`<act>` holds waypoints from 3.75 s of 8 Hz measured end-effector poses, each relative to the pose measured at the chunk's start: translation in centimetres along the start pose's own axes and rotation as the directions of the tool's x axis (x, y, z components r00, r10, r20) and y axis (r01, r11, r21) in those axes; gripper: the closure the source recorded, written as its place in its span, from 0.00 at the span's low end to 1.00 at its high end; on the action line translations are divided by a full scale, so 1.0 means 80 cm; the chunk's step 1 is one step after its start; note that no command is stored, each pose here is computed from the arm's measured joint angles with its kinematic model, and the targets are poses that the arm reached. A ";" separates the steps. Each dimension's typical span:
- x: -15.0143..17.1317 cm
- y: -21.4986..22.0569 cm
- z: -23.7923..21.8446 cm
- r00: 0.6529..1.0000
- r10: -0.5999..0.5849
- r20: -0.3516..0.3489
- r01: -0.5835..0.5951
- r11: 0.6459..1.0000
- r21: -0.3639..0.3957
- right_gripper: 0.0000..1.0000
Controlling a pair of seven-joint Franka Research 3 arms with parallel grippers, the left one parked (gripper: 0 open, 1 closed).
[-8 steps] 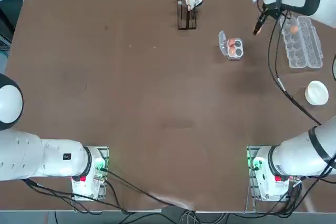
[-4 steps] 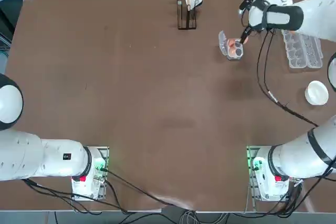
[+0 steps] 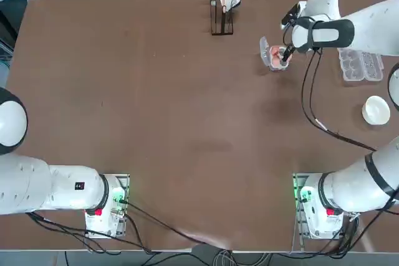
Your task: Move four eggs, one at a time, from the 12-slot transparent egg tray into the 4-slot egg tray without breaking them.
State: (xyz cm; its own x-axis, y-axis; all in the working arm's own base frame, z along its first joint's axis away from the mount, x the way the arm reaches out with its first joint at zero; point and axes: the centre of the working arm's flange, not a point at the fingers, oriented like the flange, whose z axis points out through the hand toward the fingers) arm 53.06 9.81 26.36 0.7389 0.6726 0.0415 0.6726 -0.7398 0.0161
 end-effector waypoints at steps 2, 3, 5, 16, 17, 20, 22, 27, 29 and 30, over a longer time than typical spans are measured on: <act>0.004 -0.005 0.007 1.000 -0.009 -0.002 0.009 1.000 0.000 0.42; 0.004 -0.006 0.013 1.000 -0.009 -0.004 0.009 1.000 -0.001 0.42; 0.003 -0.006 0.024 1.000 -0.009 0.002 0.009 1.000 0.002 0.42; -0.037 0.089 -0.049 0.998 -0.066 0.009 0.066 0.998 -0.009 0.00; -0.064 0.130 -0.055 0.994 -0.113 0.007 0.114 0.993 -0.017 0.00; -0.123 0.247 -0.062 0.956 -0.292 0.005 0.292 0.954 -0.061 0.00; -0.150 0.325 -0.052 0.918 -0.397 0.022 0.397 0.916 -0.051 0.00; -0.165 0.426 -0.013 0.805 -0.592 0.035 0.592 0.806 0.005 0.00; -0.174 0.438 -0.004 0.762 -0.647 0.035 0.647 0.763 0.008 0.00; -0.181 0.446 0.003 0.747 -0.664 0.035 0.664 0.747 0.011 0.00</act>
State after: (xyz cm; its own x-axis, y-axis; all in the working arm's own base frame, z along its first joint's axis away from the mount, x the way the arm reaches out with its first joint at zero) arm 66.37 -26.31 26.07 0.1066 0.9942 -0.0143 0.9939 -0.1061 0.0287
